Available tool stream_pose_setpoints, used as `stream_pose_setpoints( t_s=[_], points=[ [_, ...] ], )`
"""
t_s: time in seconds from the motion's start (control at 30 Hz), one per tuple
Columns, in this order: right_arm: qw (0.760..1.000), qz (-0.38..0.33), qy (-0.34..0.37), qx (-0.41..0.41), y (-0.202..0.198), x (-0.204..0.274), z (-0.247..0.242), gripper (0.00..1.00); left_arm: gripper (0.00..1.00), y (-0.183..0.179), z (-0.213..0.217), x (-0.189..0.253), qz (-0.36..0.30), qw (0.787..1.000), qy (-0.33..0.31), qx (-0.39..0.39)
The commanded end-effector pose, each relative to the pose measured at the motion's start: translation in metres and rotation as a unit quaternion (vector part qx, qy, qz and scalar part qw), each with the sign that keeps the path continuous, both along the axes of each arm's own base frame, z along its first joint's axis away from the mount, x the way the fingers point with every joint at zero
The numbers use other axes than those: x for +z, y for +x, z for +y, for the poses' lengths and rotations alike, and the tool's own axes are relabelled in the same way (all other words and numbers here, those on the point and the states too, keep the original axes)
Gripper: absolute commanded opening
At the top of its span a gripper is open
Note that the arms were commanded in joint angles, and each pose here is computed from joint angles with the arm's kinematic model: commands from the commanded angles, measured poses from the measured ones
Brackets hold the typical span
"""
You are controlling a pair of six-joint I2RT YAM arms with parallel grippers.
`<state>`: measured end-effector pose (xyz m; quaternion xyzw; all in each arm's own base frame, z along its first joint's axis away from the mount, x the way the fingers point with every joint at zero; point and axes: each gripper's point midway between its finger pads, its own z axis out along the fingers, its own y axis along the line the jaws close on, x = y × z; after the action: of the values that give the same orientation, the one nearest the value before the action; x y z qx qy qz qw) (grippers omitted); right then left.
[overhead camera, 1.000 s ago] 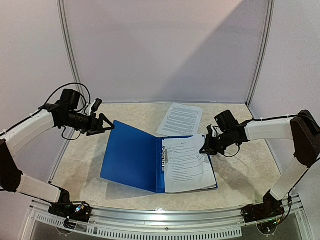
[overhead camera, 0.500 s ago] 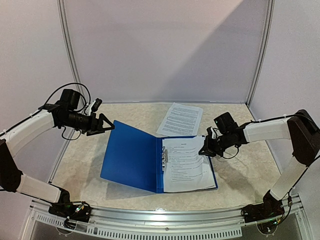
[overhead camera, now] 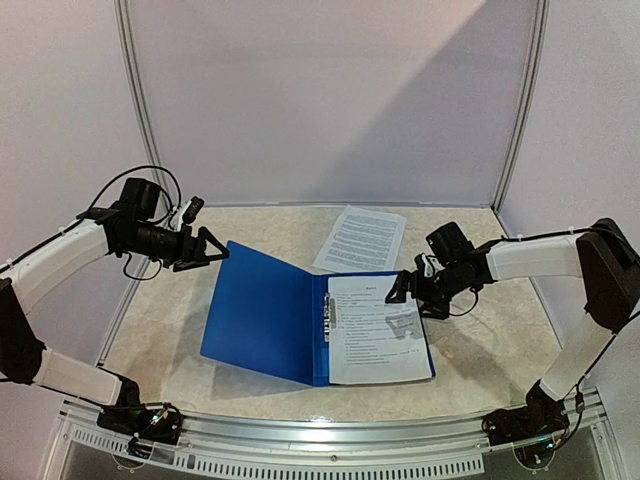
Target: Put the files into the folder
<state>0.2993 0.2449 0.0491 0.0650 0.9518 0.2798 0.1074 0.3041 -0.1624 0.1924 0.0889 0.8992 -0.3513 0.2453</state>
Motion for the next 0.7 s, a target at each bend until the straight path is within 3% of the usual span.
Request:
stream_pose_setpoints(
  t_s=[0.0, 0.23, 0.33, 0.43, 0.53, 0.67],
  points=[
    [0.999, 0.008, -0.049, -0.007, -0.001, -0.003, -0.012, 0.99, 0.86, 0.004, 0.002, 0.011, -0.019, 1.0, -0.006, 0.001],
    [0.985, -0.014, -0.172, -0.001, 0.005, 0.006, -0.038, 0.99, 0.86, 0.003, 0.002, 0.013, -0.021, 1.0, -0.006, 0.0],
    [0.971, -0.067, -0.227, 0.033, 0.005, 0.026, -0.043, 0.99, 0.86, 0.003, 0.003, 0.013, -0.022, 1.0, -0.005, 0.0],
    [0.958, -0.156, -0.223, 0.085, 0.001, 0.06, -0.026, 0.99, 0.86, 0.004, 0.003, 0.012, -0.022, 1.0, -0.004, -0.001],
    [0.921, -0.271, -0.187, 0.208, -0.026, 0.086, 0.009, 0.99, 0.86, 0.004, 0.004, 0.011, -0.021, 1.0, -0.003, 0.0],
    [0.822, -0.41, -0.167, 0.358, -0.073, 0.098, 0.037, 0.99, 0.86, 0.004, 0.006, 0.009, -0.022, 1.0, 0.003, 0.003]
  ],
)
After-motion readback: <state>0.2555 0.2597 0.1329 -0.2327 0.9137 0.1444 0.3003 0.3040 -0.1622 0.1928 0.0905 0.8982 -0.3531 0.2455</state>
